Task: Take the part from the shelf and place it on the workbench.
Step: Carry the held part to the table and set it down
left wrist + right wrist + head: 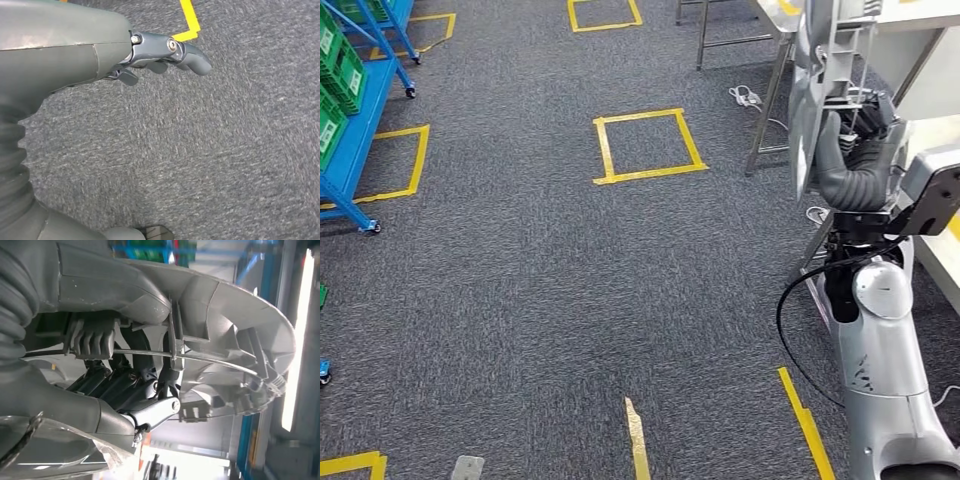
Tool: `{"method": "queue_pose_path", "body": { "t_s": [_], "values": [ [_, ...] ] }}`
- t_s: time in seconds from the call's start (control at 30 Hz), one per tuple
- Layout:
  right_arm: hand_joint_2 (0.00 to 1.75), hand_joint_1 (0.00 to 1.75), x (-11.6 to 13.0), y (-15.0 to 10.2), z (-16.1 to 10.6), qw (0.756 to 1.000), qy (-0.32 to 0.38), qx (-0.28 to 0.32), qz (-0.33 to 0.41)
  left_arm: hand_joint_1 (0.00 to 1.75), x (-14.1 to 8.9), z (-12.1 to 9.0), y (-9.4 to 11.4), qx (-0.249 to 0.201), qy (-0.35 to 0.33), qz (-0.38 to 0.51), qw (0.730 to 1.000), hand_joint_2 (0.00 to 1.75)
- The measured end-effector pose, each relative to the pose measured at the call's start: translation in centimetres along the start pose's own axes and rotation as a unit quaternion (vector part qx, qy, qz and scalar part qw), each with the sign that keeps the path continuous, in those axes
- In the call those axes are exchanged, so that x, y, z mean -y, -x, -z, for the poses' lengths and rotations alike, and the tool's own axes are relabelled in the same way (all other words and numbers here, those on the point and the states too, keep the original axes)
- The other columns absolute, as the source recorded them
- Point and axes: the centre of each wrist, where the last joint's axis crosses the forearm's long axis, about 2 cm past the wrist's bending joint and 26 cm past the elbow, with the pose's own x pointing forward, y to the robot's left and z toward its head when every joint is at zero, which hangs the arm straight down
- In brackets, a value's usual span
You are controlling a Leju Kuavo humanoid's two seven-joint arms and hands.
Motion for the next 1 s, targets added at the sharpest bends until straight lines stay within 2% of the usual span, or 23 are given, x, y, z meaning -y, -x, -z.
{"method": "queue_pose_path", "body": {
  "t_s": [1.0],
  "values": [
    [1.75, 1.75, 2.0, 0.0, -2.1, 0.999, 0.028, -0.004, -0.015, 0.0, 0.1, -0.3, 0.3, -0.003, 0.0, 0.001, 1.0, 1.75]
  ]
}}
